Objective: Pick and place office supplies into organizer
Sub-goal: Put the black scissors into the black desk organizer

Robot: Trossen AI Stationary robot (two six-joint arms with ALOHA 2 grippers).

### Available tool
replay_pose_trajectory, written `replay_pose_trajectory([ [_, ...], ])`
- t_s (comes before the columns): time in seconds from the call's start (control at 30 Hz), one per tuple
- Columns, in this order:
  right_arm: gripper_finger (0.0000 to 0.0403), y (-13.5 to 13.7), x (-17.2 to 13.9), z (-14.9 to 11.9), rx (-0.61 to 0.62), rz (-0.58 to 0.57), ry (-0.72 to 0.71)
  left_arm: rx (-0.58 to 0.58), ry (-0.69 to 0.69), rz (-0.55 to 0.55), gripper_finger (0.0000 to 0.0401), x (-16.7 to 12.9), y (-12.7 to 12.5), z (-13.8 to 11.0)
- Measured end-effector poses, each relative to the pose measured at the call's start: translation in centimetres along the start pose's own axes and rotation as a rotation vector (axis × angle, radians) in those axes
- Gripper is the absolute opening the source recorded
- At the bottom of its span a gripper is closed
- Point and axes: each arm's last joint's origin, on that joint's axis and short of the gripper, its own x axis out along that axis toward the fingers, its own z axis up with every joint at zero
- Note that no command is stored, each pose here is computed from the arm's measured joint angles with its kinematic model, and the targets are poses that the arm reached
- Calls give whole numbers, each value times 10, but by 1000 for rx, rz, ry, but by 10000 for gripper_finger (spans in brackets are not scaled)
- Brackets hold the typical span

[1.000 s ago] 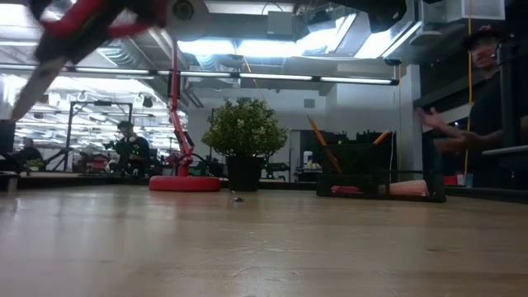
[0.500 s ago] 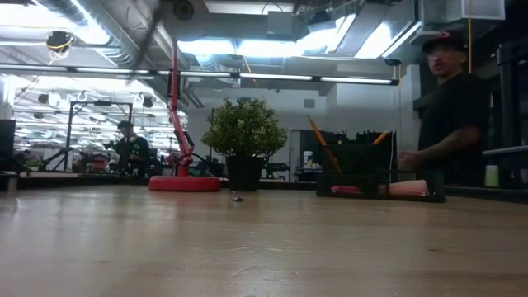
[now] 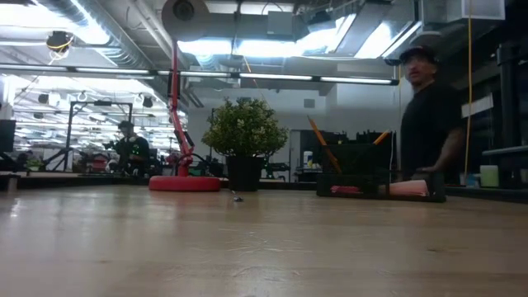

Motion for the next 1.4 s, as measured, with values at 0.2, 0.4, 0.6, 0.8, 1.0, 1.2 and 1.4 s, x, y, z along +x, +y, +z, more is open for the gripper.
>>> replay_pose_trajectory([
  [0.2, 136, -14, 13, 0, 4, -182, 30, -40, -32, 83, 13, 3, 10, -16],
  [0.4, 136, -34, 36, -1, 39, -243, 26, -20, -12, 121, 13, 13, 13, -27],
  [0.6, 136, -49, 49, 3, 32, -300, 2, 6, -7, 152, 13, 18, 18, -30],
  [0.8, 136, -61, 63, 3, 48, -250, -26, -2, -29, 153, 13, 17, 18, -27],
  [1.0, 136, -74, 73, 1, 71, -270, -32, -4, -29, 156, 13, 17, 18, -27],
  [1.2, 136, -80, 79, 0, 65, -290, -27, -4, -30, 152, 13, 18, 18, -27],
  [1.4, 130, -82, 79, 1, 9, -299, -31, -16, -38, 139, 13, 18, 18, -27],
])
